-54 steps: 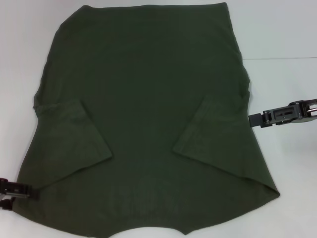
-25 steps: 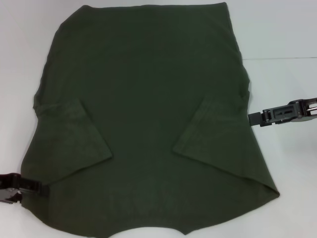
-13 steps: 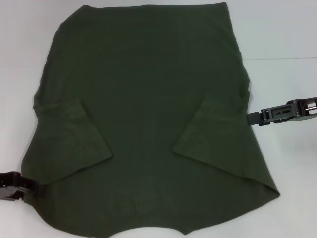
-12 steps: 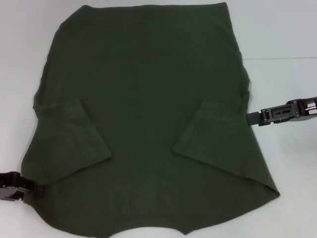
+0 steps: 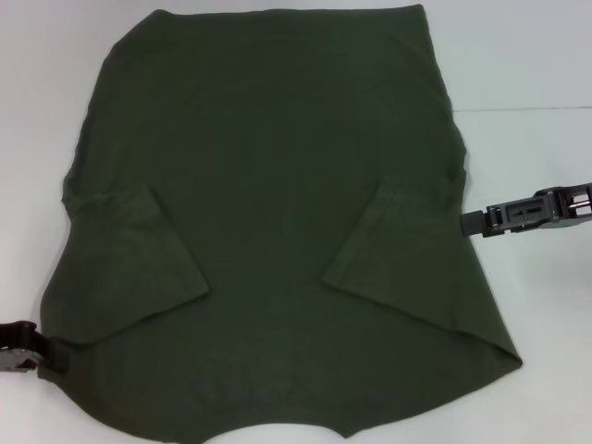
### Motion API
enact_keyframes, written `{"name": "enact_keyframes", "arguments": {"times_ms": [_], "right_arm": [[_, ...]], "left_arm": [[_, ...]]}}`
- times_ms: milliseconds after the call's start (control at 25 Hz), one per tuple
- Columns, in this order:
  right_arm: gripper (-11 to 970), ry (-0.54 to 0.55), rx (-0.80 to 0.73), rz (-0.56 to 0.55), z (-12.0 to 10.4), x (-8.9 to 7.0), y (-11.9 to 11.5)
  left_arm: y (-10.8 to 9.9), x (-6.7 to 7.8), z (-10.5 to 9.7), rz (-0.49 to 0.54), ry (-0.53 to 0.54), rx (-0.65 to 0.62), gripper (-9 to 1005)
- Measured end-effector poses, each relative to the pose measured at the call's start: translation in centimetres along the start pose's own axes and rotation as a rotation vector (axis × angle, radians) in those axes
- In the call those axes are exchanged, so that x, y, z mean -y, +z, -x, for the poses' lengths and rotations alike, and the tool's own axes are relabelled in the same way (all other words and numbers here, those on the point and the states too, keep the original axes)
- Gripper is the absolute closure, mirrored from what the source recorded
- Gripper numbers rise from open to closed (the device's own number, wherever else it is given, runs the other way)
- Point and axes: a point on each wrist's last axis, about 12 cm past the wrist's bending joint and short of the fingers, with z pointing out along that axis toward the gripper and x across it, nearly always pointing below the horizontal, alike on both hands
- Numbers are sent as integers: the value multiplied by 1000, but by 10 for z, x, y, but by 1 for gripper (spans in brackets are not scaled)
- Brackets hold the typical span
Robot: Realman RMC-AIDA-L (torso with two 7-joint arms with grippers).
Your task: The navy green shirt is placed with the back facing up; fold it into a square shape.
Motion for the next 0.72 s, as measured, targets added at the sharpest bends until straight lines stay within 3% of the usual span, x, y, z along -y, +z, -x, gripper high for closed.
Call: {"name": "enact_keyframes", "arguments": {"times_ms": [240,720], "right_arm": [[117,33,-6,-1,-2,1,1],[119,281,-140,-161,-19,18,-26]], "left_arm": [[0,1,0,-4,5,-1,951],[-2,5,3,-19,18,-6,952]]}}
